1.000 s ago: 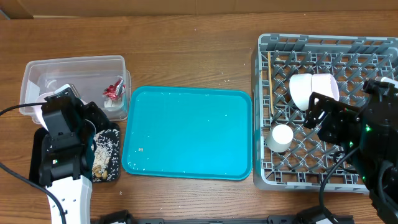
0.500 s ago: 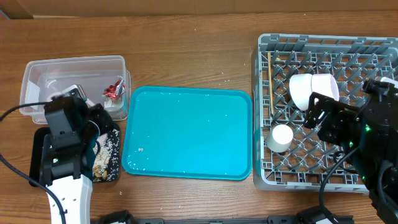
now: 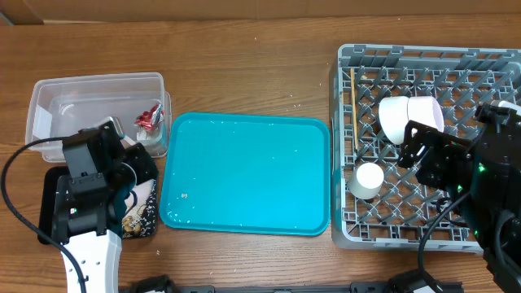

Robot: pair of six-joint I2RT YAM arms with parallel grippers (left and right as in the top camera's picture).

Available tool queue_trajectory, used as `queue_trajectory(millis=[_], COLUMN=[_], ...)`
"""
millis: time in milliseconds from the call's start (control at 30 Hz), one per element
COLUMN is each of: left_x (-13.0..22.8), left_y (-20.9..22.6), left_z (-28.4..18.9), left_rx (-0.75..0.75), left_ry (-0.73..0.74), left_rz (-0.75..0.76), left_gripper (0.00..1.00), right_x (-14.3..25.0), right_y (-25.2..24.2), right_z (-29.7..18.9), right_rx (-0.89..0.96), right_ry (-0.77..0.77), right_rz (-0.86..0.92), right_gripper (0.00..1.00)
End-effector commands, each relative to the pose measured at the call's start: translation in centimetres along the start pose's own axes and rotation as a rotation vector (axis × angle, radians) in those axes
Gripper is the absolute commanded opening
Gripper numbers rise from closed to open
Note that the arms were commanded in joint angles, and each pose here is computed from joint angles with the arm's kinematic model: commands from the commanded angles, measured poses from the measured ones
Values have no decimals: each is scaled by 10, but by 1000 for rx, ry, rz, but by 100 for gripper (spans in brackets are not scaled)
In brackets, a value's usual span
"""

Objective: Sort waste into correct bins and load items into the dishwasher
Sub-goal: 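Tilt the plate to scrape the food scraps onto the black tray, then carry the empty plate across the tray toward the rack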

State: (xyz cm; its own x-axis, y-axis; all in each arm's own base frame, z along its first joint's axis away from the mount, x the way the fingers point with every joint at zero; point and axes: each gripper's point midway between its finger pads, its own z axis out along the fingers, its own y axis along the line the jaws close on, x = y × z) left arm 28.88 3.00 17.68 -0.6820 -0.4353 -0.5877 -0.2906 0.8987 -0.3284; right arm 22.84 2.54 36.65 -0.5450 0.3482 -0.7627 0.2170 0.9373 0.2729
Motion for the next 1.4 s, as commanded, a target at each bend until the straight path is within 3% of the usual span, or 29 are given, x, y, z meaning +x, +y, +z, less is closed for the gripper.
queue_trajectory(millis=[0, 67, 167, 267, 333, 433, 500, 567, 700, 900, 1133, 1367], left_x=[-22, -15, -11, 0, 8, -13, -1, 7, -10, -3, -13, -27], left_y=[-7, -6, -16, -22, -33, -3, -13, -32, -19, -77, -119, -210], left_z=[-10, -10, -9, -11, -13, -10, -12, -13, -12, -23, -38, -100], left_rx=[3, 5, 61, 103, 162, -20, 42, 143, 58, 356, 540, 1015], left_ry=[-95, -67, -47, 2, 32, -61, -4, 32, -44, -2, -27, -91], left_rz=[105, 10, 97, 16, 81, 81, -32, 34, 35, 83, 62, 188], left_gripper=[4, 4, 4, 4, 4, 4, 4, 4, 4, 4, 4, 4], right_x=[-7, -7, -7, -7, -7, -7, -7, -7, -7, -7, -7, -7], right_y=[1, 1, 1, 1, 1, 1, 1, 1, 1, 1, 1, 1], right_z=[-5, -5, -5, -5, -5, -5, -5, -5, -5, -5, -5, -5], right_rx=[-10, -10, -10, -10, -10, -10, -10, -10, -10, -10, -10, -10], right_ry=[-23, -23, -23, -23, -23, -23, -23, -23, -23, -23, -23, -23], right_rz=[13, 13, 13, 13, 13, 13, 13, 13, 13, 13, 13, 13], right_gripper=[100, 100, 100, 100, 100, 100, 100, 100, 100, 100, 100, 100])
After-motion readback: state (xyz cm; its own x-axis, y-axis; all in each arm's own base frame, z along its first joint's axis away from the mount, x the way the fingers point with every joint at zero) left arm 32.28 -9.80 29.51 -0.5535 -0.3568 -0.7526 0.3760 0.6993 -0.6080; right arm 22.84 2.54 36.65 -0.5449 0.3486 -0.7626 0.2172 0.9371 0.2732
